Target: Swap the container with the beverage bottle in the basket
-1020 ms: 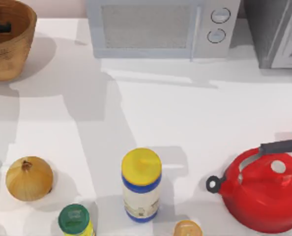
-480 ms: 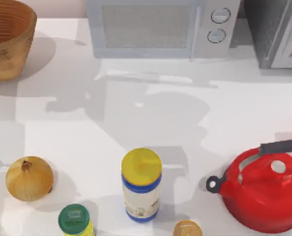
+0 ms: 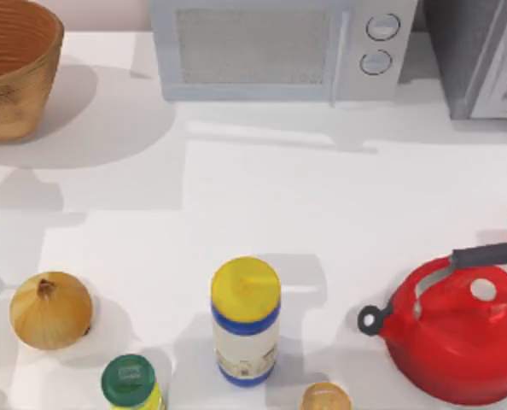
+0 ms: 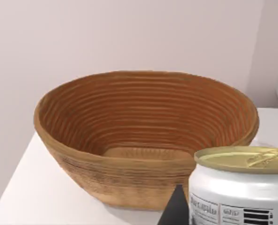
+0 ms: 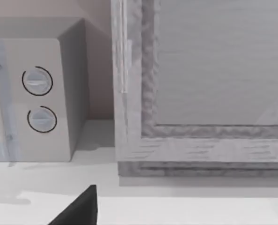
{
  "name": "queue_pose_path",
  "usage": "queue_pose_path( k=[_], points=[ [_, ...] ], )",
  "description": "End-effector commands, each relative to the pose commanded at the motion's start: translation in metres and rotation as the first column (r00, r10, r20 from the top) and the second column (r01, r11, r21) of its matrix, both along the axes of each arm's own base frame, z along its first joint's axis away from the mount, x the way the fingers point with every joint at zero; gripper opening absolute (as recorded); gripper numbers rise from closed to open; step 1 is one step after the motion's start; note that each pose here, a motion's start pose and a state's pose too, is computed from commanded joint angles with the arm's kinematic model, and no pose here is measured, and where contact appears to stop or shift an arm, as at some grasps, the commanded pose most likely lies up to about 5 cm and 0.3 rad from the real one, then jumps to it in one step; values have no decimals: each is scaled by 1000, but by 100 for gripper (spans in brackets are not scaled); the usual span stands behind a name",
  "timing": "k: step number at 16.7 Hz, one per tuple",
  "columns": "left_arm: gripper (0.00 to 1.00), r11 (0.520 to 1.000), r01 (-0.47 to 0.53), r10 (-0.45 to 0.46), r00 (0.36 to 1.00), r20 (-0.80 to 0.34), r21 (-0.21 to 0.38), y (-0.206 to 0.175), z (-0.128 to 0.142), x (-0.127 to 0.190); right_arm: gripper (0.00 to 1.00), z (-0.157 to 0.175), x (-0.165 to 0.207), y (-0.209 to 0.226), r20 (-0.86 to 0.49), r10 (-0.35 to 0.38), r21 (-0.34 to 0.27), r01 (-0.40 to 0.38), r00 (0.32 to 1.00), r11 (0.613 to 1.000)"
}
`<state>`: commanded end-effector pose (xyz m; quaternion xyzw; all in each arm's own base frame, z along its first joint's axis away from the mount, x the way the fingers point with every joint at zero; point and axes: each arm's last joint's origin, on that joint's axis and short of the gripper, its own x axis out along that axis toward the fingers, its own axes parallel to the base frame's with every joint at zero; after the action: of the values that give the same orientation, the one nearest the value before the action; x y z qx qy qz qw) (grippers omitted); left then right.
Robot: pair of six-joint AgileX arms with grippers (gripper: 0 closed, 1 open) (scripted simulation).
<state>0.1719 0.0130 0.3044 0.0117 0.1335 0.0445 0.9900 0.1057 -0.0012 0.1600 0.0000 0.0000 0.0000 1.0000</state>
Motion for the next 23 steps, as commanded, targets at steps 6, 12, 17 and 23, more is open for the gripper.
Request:
queue_pose_path(
  k=[6,12,17,23],
  points=[
    [0,998,57,-54,977,208,-11,-11,-104,-62,100,0,0,0,0,0,0,0,1000,1000],
    [0,996,91,-85,960,265,-11,-14,-144,-66,100,0,0,0,0,0,0,0,1000,1000],
    [0,996,87,-81,962,259,-10,-14,-145,-66,100,0,0,0,0,0,0,0,1000,1000],
    [0,985,174,-164,953,256,-14,-17,-120,-56,100,0,0,0,0,0,0,0,1000,1000]
  ],
)
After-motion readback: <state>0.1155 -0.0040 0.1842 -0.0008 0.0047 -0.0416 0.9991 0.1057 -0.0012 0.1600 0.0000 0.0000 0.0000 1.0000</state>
